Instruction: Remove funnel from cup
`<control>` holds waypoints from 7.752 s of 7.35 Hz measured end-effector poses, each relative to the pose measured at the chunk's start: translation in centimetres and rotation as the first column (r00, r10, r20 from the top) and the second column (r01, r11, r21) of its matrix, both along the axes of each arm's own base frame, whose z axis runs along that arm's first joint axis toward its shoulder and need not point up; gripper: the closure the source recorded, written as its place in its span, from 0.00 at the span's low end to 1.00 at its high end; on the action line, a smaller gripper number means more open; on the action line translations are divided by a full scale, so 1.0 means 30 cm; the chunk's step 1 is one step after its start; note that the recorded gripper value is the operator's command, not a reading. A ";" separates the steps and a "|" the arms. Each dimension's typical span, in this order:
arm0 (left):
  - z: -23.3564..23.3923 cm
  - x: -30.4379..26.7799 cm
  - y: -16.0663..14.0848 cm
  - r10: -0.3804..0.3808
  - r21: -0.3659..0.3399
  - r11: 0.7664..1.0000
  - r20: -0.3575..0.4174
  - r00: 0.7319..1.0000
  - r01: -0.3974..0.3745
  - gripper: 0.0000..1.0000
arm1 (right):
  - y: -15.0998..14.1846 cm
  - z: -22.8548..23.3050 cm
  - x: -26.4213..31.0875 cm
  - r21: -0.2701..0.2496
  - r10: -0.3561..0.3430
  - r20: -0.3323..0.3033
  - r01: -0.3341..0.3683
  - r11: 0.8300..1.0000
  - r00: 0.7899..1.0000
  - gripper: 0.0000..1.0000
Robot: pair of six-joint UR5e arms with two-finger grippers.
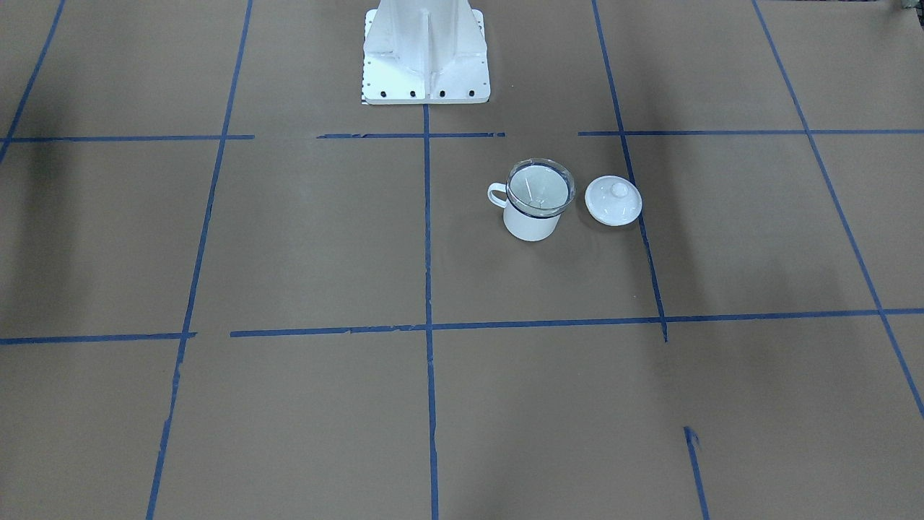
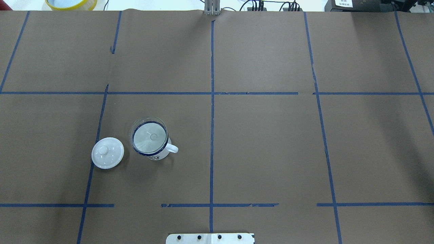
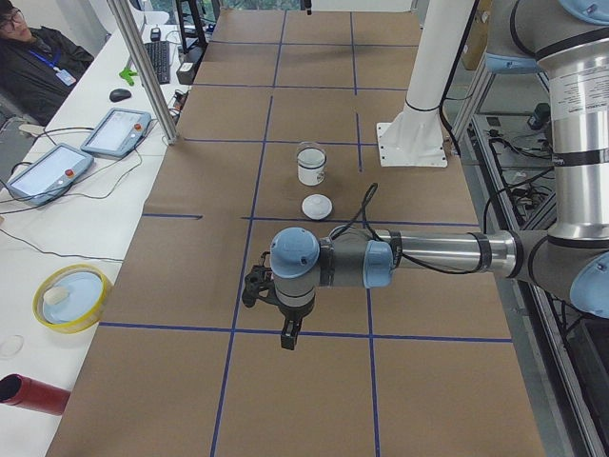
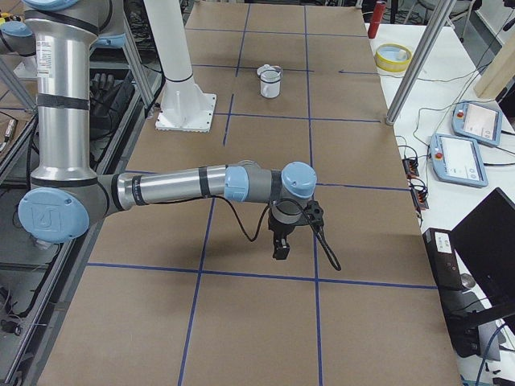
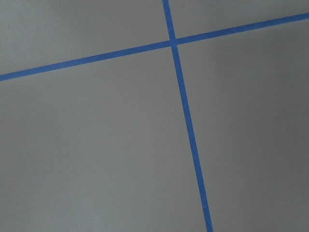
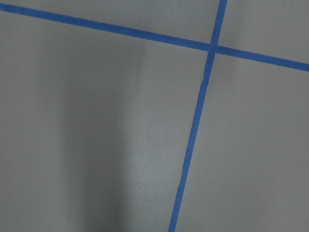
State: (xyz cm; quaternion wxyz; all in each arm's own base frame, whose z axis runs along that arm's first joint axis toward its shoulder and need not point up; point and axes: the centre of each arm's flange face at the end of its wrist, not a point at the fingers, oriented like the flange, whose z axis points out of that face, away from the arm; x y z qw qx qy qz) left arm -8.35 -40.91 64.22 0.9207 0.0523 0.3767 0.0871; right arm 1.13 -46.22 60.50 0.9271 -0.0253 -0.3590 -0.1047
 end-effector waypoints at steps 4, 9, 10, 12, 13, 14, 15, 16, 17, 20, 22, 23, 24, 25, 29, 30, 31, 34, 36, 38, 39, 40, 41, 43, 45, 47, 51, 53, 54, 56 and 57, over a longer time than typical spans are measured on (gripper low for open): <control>-0.007 0.001 -0.001 0.006 0.010 1.000 0.001 1.000 -0.006 0.00 | 0.000 0.000 0.000 0.000 0.000 0.000 0.000 1.000 1.000 0.00; -0.394 0.025 -0.271 0.023 0.286 0.958 -0.015 1.000 -0.018 0.00 | 0.000 0.000 0.000 0.000 0.000 0.000 0.000 1.000 1.000 0.00; -0.447 0.023 -0.309 0.024 0.355 0.935 -0.014 1.000 -0.017 0.00 | 0.000 0.001 0.000 0.000 0.000 0.000 0.000 1.000 1.000 0.00; -0.478 0.033 -0.326 0.040 0.419 0.908 -0.049 0.998 -0.016 0.00 | 0.000 0.000 0.000 0.000 0.000 0.000 0.000 1.000 1.000 0.00; -0.538 0.080 -0.330 0.043 0.433 0.901 -0.077 0.996 -0.005 0.00 | 0.000 0.000 0.000 0.000 0.000 0.000 0.000 1.000 1.000 0.00; -0.608 0.187 -0.334 0.035 0.405 0.914 -0.118 0.992 0.016 0.00 | 0.000 0.001 0.000 0.000 0.000 0.000 0.000 1.000 1.000 0.00; -0.704 0.340 -0.339 0.002 0.328 0.943 -0.172 0.985 0.055 0.00 | 0.000 0.001 0.000 0.000 0.000 0.000 0.000 1.000 1.000 0.00; -0.829 0.523 -0.341 -0.052 0.240 0.965 -0.208 0.977 0.103 0.00 | 0.000 0.001 0.000 0.000 0.000 0.000 0.000 1.000 1.000 0.00; -0.970 0.751 -0.333 -0.118 0.149 0.977 -0.229 0.966 0.155 0.00 | 0.000 0.000 0.000 0.000 0.000 0.000 0.000 1.000 1.000 0.00; -1.333 1.365 -0.181 -0.265 -0.085 0.964 -0.269 0.926 0.251 0.00 | 0.000 0.000 0.000 0.000 0.000 0.000 0.000 1.000 1.000 0.00; -1.443 1.672 -0.019 -0.323 -0.141 0.944 -0.209 0.923 0.298 0.00 | 0.000 -0.001 0.000 0.001 0.000 0.000 0.000 1.000 1.000 0.00; -1.451 1.761 0.024 -0.336 -0.147 0.938 -0.186 0.923 0.312 0.09 | 0.000 0.000 0.000 0.000 0.000 0.000 0.000 1.000 1.000 0.00; -1.447 1.822 0.037 -0.345 -0.147 0.935 -0.167 0.924 0.322 0.33 | 0.000 0.000 0.000 0.000 0.000 0.000 0.000 1.000 1.000 0.00; -1.438 1.852 0.038 -0.349 -0.146 0.933 -0.154 0.924 0.328 0.40 | 0.000 0.001 0.000 0.000 0.000 0.000 0.000 1.000 1.000 0.00; -1.419 1.873 0.040 -0.349 -0.146 0.933 -0.139 0.927 0.329 1.00 | 0.000 -0.001 0.000 0.000 0.000 0.000 0.000 1.000 1.000 0.00; -1.424 1.869 0.042 -0.348 -0.145 0.933 -0.141 0.927 0.328 1.00 | 0.000 0.000 0.000 0.000 0.000 0.000 0.000 1.000 1.000 0.00; -1.430 1.863 0.045 -0.347 -0.145 0.934 -0.145 0.926 0.327 1.00 | 0.000 0.000 0.000 -0.001 0.000 0.000 0.000 1.000 1.000 0.00; -1.566 1.716 0.104 -0.348 -0.139 0.935 -0.160 0.924 0.328 1.00 | 0.001 0.000 0.000 -0.001 0.000 0.000 0.000 1.000 1.000 0.00; -1.710 1.534 0.114 -0.417 -0.169 0.905 -0.184 0.890 0.389 1.00 | 0.000 0.001 0.000 -0.001 0.000 0.000 0.000 1.000 1.000 0.00; -1.733 1.514 0.014 -0.630 -0.288 0.770 -0.209 0.748 0.569 1.00 | 0.000 0.000 0.000 0.000 0.000 0.000 0.000 1.000 1.000 0.00; -1.694 1.568 -0.073 -0.737 -0.341 0.672 -0.220 0.640 0.657 1.00 | 0.001 0.000 0.000 -0.001 0.000 0.000 0.000 1.000 1.000 0.00; -1.631 1.629 -0.171 -0.818 -0.376 0.574 -0.230 0.526 0.728 1.00 | 0.000 0.001 0.000 -0.001 0.000 0.000 0.000 1.000 1.000 0.00; -1.557 1.681 -0.264 -0.872 -0.404 0.489 -0.243 0.425 0.773 1.00 | 0.000 0.001 0.000 -0.001 0.000 0.000 0.000 1.000 1.000 0.00; -1.370 1.795 -0.462 -0.932 -0.473 0.350 -0.262 0.250 0.809 1.00 | 0.000 0.000 0.000 0.000 0.000 0.000 0.000 1.000 1.000 0.00; -1.260 1.894 -0.624 -0.949 -0.479 0.269 -0.281 0.145 0.836 1.00 | 0.000 0.000 0.000 0.000 0.000 0.000 0.000 1.000 1.000 0.00; -1.209 1.949 -0.697 -0.950 -0.480 0.252 -0.287 0.121 0.840 0.89 | 0.000 0.000 0.000 0.000 0.000 0.000 0.000 1.000 1.000 0.00; -1.182 1.969 -0.716 -0.950 -0.469 0.252 -0.285 0.126 0.847 0.00 | 0.000 0.000 0.000 0.000 0.000 0.000 0.000 1.000 1.000 0.00; -1.184 1.962 -0.717 -0.944 -0.440 0.272 -0.296 0.148 0.856 0.00 | 0.000 0.000 0.000 0.000 0.000 0.000 0.000 1.000 1.000 0.00; -1.196 1.936 -0.701 -0.929 -0.399 0.309 -0.321 0.184 0.864 0.00 | 0.000 0.000 0.000 0.000 0.000 0.000 0.000 1.000 1.000 0.00; -1.250 1.834 -0.603 -0.860 -0.304 0.461 -0.383 0.336 0.834 0.00 | 0.000 0.000 0.000 0.000 0.000 0.000 0.000 1.000 1.000 0.00; -1.270 1.738 -0.505 -0.788 -0.217 0.577 -0.402 0.466 0.788 0.00 | 0.000 0.000 0.000 0.000 0.000 0.000 0.000 1.000 1.000 0.00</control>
